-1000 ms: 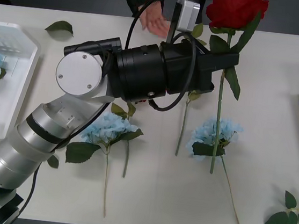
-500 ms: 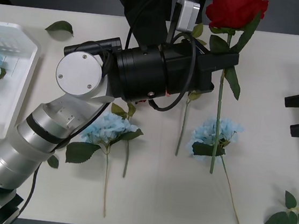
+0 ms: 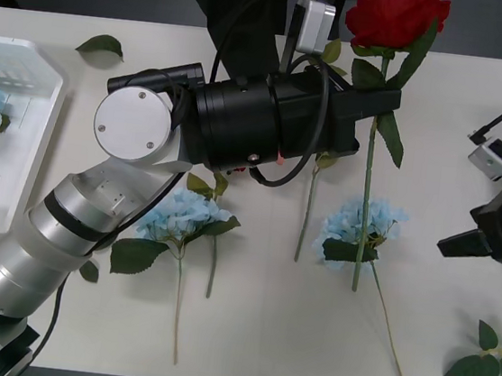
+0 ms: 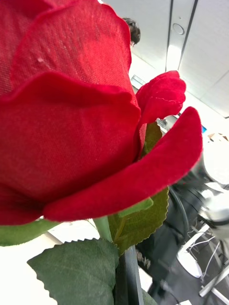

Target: Place the red flowers into the right box and the blue flowers into the left box. If a person shows an open palm, hand one flower to the person first, then continue sorting.

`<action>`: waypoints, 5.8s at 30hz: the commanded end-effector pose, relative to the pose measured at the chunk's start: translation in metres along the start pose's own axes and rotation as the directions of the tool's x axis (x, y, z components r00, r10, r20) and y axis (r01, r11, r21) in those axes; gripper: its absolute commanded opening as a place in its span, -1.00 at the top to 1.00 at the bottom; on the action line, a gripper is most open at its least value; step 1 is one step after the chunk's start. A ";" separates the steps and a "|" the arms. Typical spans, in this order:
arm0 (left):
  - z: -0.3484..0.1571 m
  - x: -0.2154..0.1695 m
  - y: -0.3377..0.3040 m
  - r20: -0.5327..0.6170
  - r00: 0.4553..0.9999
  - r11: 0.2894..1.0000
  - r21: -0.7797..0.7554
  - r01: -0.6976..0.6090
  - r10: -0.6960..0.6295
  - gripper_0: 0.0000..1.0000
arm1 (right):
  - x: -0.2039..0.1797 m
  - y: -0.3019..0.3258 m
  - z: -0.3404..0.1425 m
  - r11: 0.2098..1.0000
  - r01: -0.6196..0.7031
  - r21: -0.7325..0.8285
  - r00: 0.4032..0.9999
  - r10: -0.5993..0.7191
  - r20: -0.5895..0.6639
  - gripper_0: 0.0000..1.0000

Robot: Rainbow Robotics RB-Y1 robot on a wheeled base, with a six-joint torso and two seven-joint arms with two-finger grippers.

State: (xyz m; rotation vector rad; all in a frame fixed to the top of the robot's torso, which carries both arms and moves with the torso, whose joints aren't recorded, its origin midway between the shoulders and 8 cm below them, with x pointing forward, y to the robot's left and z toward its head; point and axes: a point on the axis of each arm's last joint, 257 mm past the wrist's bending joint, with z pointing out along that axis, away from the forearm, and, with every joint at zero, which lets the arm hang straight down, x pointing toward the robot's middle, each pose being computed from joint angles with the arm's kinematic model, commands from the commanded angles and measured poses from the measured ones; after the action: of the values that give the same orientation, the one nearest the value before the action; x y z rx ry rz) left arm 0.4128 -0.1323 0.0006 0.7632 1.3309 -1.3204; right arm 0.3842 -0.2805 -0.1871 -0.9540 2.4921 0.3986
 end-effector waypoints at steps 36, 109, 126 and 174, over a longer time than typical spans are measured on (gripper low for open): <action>0.002 -0.020 -0.007 0.029 0.999 0.999 0.015 -0.034 0.033 1.00 | 0.055 0.023 0.159 0.946 -0.175 0.272 0.984 0.178 0.012 -1.00; 0.001 -0.016 -0.007 0.024 0.999 0.999 0.015 -0.039 0.039 1.00 | -0.083 -0.080 0.001 0.892 -0.189 0.410 0.863 -0.048 0.502 1.00; 0.001 -0.015 -0.007 0.025 0.999 0.999 0.014 -0.045 0.044 1.00 | -0.256 -0.079 -0.085 0.917 -0.199 0.347 0.494 -0.212 0.843 1.00; 0.000 -0.013 -0.006 0.027 0.998 0.999 0.012 -0.049 0.049 1.00 | -0.336 -0.009 -0.148 0.946 -0.025 0.323 0.289 -0.302 0.908 -1.00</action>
State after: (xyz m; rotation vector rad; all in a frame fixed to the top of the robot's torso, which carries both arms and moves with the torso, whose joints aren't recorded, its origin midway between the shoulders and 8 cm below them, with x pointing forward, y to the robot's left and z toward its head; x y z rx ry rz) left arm 0.4130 -0.1322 0.0005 0.7729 1.3216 -1.3066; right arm 0.5778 -0.1716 0.0963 -0.4783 1.2930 0.3854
